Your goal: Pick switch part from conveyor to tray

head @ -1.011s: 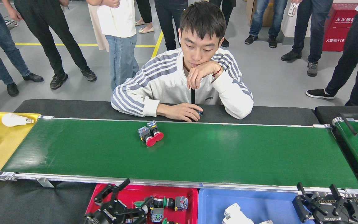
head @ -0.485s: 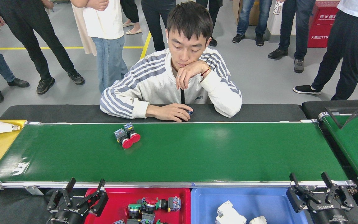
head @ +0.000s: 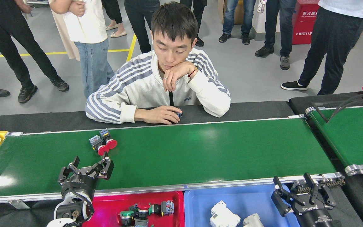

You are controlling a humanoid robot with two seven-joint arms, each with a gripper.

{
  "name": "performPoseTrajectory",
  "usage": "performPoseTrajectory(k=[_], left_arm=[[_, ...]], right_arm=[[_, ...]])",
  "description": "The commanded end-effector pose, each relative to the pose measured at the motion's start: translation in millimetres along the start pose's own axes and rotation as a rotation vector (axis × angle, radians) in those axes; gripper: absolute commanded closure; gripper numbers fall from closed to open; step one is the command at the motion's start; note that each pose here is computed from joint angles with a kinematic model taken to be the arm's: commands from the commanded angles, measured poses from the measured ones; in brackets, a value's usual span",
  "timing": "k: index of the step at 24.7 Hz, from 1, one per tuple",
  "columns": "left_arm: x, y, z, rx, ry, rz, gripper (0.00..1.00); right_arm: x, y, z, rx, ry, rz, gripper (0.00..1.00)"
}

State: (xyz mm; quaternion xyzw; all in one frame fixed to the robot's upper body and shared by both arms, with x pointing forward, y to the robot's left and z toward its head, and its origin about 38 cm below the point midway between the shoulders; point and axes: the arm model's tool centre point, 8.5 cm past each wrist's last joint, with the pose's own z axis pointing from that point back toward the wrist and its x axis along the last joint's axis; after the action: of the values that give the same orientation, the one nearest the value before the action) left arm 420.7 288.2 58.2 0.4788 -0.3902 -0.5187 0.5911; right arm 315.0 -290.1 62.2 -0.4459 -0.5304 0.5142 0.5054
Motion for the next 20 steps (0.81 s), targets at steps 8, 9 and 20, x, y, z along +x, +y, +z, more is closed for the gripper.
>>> performPoseTrajectory(k=[8, 9, 20], left_arm=[[-21.1, 4.4, -16.7, -0.016, 0.077, 0.015, 0.00], [-25.0, 5.1, -20.4, -0.020, 0.087, 0.019, 0.00], [-82.0, 5.3, -43.0, -0.073, 0.237, -0.007, 0.00]], right_arm=[[-2.9, -18.1, -11.2, -0.050, -0.008, 0.020, 0.01], [-2.9, -18.1, -11.2, -0.050, -0.008, 0.020, 0.01], [0.9, -22.9, -15.2, -0.065, -0.042, 0.024, 0.01]])
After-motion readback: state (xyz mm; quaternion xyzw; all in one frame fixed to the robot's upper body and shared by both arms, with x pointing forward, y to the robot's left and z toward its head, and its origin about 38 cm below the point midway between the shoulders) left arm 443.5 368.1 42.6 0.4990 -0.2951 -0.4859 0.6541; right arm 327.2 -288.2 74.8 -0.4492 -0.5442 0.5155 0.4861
